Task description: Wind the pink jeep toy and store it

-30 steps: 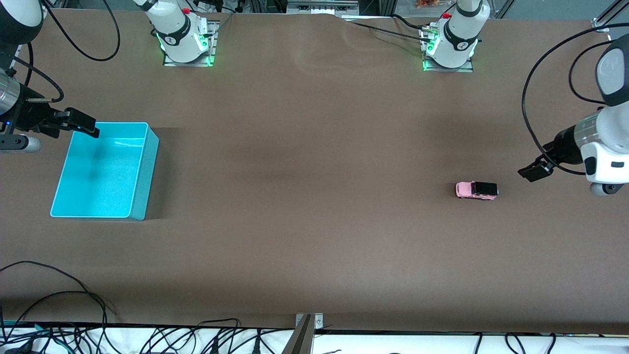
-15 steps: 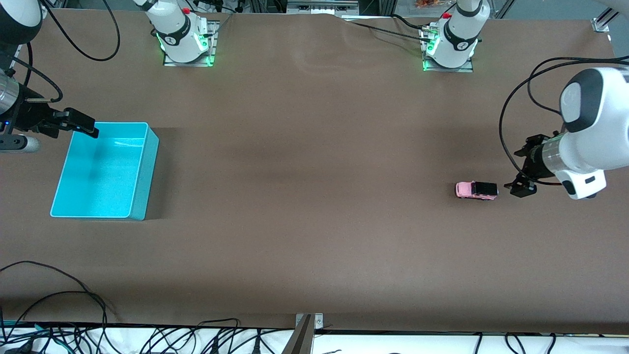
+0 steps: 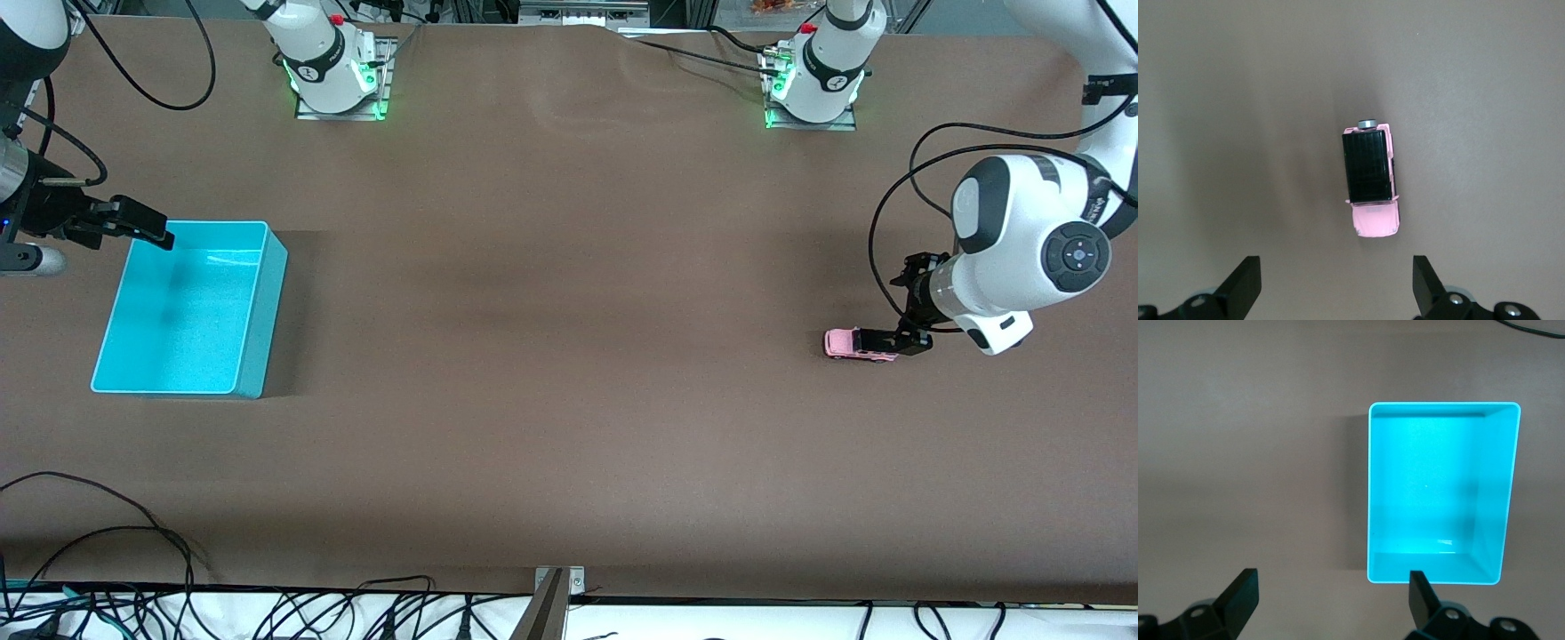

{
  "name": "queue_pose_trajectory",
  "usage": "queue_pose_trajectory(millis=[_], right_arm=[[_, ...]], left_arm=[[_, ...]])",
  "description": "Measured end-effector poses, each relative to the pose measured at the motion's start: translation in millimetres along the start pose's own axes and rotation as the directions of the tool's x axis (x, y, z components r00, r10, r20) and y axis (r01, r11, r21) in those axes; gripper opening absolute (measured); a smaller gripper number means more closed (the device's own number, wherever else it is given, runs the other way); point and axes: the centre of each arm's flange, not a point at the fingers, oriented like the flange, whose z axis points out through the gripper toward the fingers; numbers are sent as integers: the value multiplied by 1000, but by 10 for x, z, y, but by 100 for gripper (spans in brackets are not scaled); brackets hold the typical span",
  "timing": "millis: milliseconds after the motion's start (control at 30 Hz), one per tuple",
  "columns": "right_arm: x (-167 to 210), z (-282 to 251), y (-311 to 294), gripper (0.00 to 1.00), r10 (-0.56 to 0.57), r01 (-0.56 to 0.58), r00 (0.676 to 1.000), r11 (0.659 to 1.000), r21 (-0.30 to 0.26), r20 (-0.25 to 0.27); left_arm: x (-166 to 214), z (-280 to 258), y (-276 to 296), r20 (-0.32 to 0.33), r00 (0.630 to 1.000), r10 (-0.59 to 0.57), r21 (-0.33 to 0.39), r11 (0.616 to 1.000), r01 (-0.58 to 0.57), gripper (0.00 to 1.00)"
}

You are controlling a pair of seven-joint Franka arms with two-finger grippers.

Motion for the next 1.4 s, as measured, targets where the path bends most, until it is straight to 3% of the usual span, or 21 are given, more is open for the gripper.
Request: queue_pose_trajectory(millis=[300, 833, 1400], right_arm=[[0, -1, -3, 100, -1, 1, 1000, 1000, 0, 0], [0, -2, -4, 100, -1, 1, 1000, 1000, 0, -1], [1, -2, -6, 100, -1, 1, 1000, 1000, 0, -1]], left_arm=[[155, 311, -44, -12, 999, -43, -77, 996, 42, 100], [428, 985, 47, -8, 975, -223, -167, 961, 219, 100], [357, 1240, 50, -11, 977, -211, -174, 963, 206, 96]])
